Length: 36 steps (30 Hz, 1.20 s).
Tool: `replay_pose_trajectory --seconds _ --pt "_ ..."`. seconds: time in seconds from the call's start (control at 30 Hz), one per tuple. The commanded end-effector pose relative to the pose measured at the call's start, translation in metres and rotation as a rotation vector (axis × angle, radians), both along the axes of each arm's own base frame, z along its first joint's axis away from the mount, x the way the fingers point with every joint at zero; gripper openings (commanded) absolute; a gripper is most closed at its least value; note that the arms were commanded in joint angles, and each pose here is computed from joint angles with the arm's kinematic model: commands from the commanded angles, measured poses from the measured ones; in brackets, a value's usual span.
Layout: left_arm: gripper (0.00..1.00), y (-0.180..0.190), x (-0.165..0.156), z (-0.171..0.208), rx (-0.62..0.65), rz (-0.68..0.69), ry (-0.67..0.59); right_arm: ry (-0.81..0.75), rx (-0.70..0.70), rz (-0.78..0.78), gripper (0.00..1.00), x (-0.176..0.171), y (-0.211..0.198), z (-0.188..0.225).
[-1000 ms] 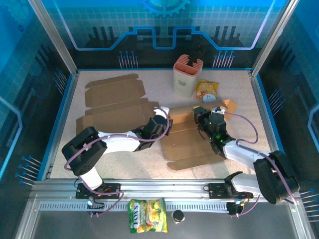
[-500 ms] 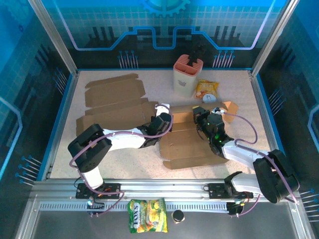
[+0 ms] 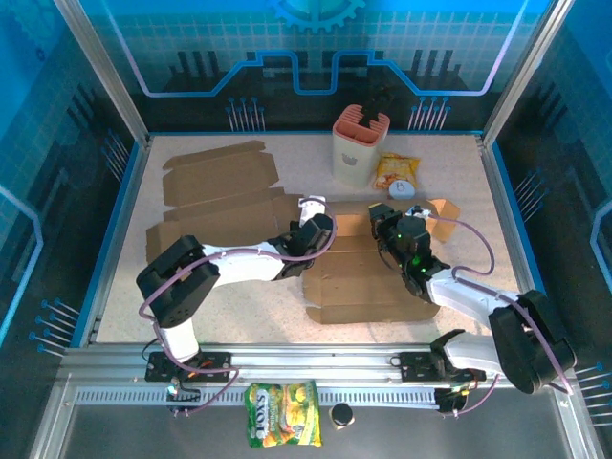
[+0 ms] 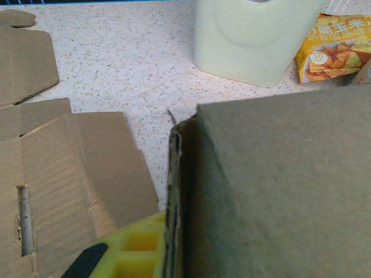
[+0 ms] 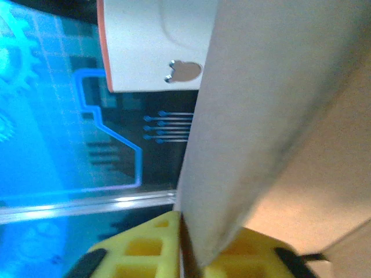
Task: Fold the paper box
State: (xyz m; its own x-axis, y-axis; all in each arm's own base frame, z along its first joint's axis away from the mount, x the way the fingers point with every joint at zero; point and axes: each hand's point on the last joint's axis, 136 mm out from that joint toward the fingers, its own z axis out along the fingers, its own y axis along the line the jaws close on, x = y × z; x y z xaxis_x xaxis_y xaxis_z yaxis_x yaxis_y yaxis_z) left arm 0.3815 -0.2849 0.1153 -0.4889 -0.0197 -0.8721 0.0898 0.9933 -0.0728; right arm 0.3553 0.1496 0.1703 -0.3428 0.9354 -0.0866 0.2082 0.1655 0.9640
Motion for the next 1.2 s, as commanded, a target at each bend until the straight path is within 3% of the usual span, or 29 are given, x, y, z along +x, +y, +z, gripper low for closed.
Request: replay_pose_trajectory --seconds 0.0,0.17,0.47,0.63,0.8,0.97,1.17 --pt "0.00 -0.012 0.007 0.024 -0.057 0.019 -0.038 0.119 -0.098 0.080 0.34 -0.017 0.009 -0.021" --pt "0.00 -0.009 0.010 0.043 -0.074 0.011 -0.065 0.093 -0.111 0.057 0.61 -0.022 -0.005 0.004" --pt "0.00 0.011 0.022 0.073 -0.113 0.024 -0.038 0.050 -0.216 0.051 0.87 -0.040 -0.047 0.069" --pt "0.00 0.026 0.027 0.086 -0.155 0.023 0.024 0.013 -0.259 0.019 0.90 -0.046 -0.079 0.101" --pt "0.00 0.050 0.032 0.091 -0.267 0.068 0.160 0.043 -0.383 0.043 0.83 -0.049 -0.103 0.133" --pt "0.00 0.071 0.036 0.101 -0.469 0.097 0.261 0.133 -0.442 0.085 0.74 -0.046 -0.121 0.126" --pt "0.00 0.086 0.035 0.111 -0.663 0.128 0.345 0.080 -0.450 0.130 0.73 -0.022 -0.117 0.148"
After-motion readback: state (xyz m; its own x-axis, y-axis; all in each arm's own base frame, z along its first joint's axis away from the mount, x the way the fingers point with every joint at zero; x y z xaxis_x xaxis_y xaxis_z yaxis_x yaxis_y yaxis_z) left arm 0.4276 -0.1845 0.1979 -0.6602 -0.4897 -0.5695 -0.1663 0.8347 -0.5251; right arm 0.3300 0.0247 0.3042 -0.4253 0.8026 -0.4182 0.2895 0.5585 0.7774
